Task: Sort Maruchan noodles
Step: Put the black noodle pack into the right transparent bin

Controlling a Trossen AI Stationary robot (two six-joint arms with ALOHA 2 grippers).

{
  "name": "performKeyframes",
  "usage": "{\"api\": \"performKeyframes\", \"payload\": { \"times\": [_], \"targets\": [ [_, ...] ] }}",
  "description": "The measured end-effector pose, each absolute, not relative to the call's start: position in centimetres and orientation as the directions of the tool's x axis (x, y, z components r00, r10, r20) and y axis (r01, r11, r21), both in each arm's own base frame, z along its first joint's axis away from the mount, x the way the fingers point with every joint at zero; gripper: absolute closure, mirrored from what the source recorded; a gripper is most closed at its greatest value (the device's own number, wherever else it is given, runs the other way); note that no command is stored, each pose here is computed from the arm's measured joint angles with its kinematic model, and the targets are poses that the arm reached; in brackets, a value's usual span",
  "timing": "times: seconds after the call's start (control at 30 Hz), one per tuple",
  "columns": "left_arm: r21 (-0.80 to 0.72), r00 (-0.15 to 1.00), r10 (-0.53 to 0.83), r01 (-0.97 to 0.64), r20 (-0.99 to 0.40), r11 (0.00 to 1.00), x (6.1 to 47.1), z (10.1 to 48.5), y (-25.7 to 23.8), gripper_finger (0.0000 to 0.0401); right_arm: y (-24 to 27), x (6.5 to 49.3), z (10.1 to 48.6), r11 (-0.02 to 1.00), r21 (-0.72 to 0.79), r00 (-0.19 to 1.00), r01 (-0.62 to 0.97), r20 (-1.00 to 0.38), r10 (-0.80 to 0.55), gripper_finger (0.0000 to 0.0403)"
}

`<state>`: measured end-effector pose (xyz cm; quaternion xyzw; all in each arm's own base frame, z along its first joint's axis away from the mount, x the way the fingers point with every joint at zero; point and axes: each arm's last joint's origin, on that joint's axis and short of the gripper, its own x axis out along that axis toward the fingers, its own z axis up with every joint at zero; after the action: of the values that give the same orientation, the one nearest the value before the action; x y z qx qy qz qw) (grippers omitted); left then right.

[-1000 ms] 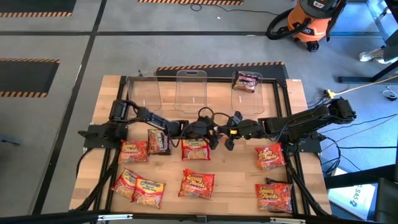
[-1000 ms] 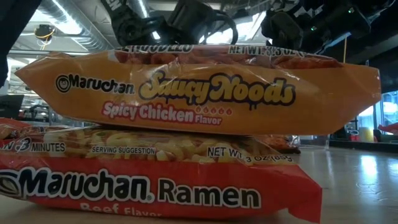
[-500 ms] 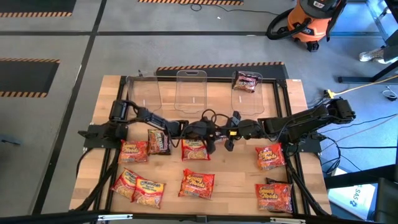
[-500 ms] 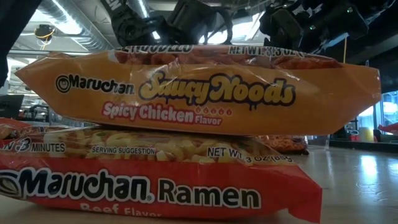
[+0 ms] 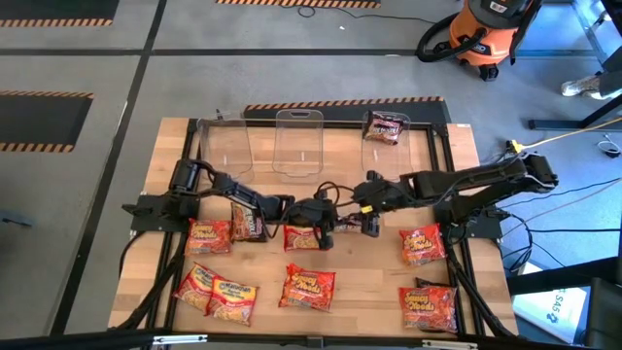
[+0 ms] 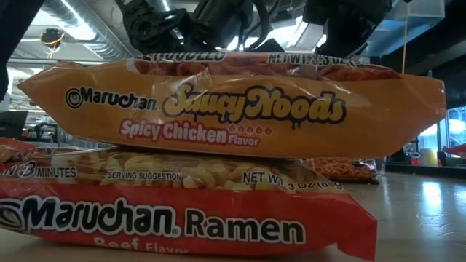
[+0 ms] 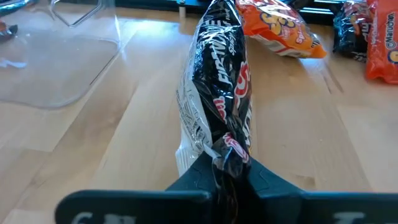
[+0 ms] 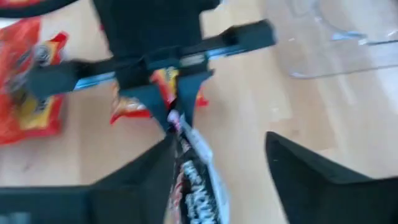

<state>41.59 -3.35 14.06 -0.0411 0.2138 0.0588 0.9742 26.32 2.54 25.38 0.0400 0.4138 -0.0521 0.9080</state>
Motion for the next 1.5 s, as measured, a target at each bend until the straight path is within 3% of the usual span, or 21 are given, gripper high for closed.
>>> {"api": "performKeyframes", "payload": {
  "times": [0.2, 0.53, 0.9, 1.1, 1.3, 1.5],
  "targets": [
    [-0.039, 0.902, 0.104, -0.132, -0.419, 0.990, 41.6, 14.1, -3.7, 0.0393, 2.8, 26.7, 23.4, 0.991, 0.085, 0.591, 0.107, -0.806, 0.005, 0.0090],
    [-0.023, 0.902, 0.105, -0.127, -0.419, 0.992, 41.5, 14.0, -3.8, 0.0391, 3.2, 28.6, 19.0, 0.990, 0.104, 0.446, 0.099, -0.894, 0.050, 0.0100],
    [-0.023, 0.902, 0.107, -0.129, -0.418, 0.991, 41.5, 14.1, -3.8, 0.0395, 3.3, 29.2, 17.0, 0.990, 0.106, 0.382, 0.098, -0.922, 0.061, 0.0152],
    [-0.023, 0.903, 0.106, -0.127, -0.415, 0.992, 41.5, 14.1, -3.9, 0.0380, 3.3, 29.2, 16.9, 0.989, 0.114, 0.378, 0.092, -0.923, 0.071, 0.0221],
    [-0.022, 0.905, 0.100, -0.119, -0.413, 0.993, 41.5, 14.1, -4.4, 0.0345, 3.4, 29.2, 17.0, 0.988, 0.131, 0.379, 0.077, -0.921, 0.092, 0.0293],
    [-0.028, 0.906, 0.067, -0.086, -0.418, 0.996, 41.2, 14.8, -5.2, 0.0296, 3.5, 29.0, 17.5, 0.988, 0.147, 0.384, 0.054, -0.916, 0.115, 0.0305]
  ]
}}
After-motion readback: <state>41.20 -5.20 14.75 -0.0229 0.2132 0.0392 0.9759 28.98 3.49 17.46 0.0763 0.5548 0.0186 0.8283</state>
